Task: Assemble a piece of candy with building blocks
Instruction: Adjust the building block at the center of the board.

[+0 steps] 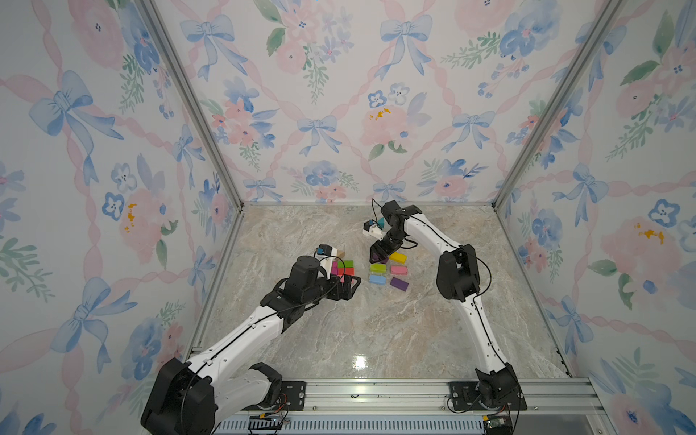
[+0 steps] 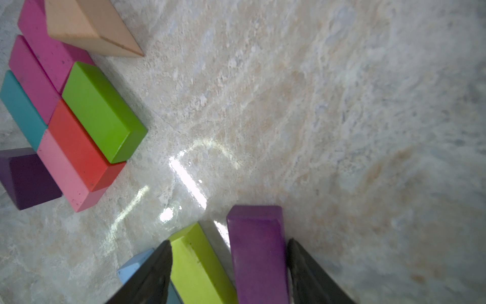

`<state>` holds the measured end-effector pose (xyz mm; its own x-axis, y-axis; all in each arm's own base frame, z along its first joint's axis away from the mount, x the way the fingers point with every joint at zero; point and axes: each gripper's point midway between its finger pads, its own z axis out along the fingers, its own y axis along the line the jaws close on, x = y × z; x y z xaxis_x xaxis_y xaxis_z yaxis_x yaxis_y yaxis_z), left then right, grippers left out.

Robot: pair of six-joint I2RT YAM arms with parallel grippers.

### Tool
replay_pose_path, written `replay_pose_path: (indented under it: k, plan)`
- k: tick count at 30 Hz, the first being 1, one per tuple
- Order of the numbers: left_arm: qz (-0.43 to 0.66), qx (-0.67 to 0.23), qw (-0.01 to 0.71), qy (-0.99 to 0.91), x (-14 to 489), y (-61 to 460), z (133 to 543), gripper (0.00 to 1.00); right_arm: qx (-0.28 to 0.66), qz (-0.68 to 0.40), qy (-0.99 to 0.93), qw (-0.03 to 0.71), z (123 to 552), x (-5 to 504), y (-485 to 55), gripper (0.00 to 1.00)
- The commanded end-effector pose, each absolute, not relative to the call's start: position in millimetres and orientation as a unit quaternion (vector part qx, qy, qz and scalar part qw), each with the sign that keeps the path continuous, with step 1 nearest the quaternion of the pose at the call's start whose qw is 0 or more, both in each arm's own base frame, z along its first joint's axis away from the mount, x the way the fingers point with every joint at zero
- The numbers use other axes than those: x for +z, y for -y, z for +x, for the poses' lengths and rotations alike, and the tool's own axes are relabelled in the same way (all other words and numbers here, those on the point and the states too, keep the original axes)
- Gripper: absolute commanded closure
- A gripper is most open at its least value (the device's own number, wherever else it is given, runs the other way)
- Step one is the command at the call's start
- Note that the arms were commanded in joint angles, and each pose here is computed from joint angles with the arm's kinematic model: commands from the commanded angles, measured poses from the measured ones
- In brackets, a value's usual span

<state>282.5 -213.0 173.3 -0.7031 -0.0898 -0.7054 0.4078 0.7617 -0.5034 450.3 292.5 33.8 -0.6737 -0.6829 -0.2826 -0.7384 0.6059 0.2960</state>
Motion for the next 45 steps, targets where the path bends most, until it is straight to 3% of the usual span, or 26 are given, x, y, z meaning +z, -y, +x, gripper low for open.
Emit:
replay_pose_path:
  k: [1, 45]
  plan:
    - [0.095, -0.334, 0.381, -0.857, 175, 211, 281, 0.02, 0.200, -0.407, -0.890, 0.054, 439, 31, -297, 0.30]
    - [0.074, -0.343, 0.380, -0.856, 169, 199, 283, 0.02, 0.206, -0.486, -0.849, 0.002, 391, 39, -309, 0.34]
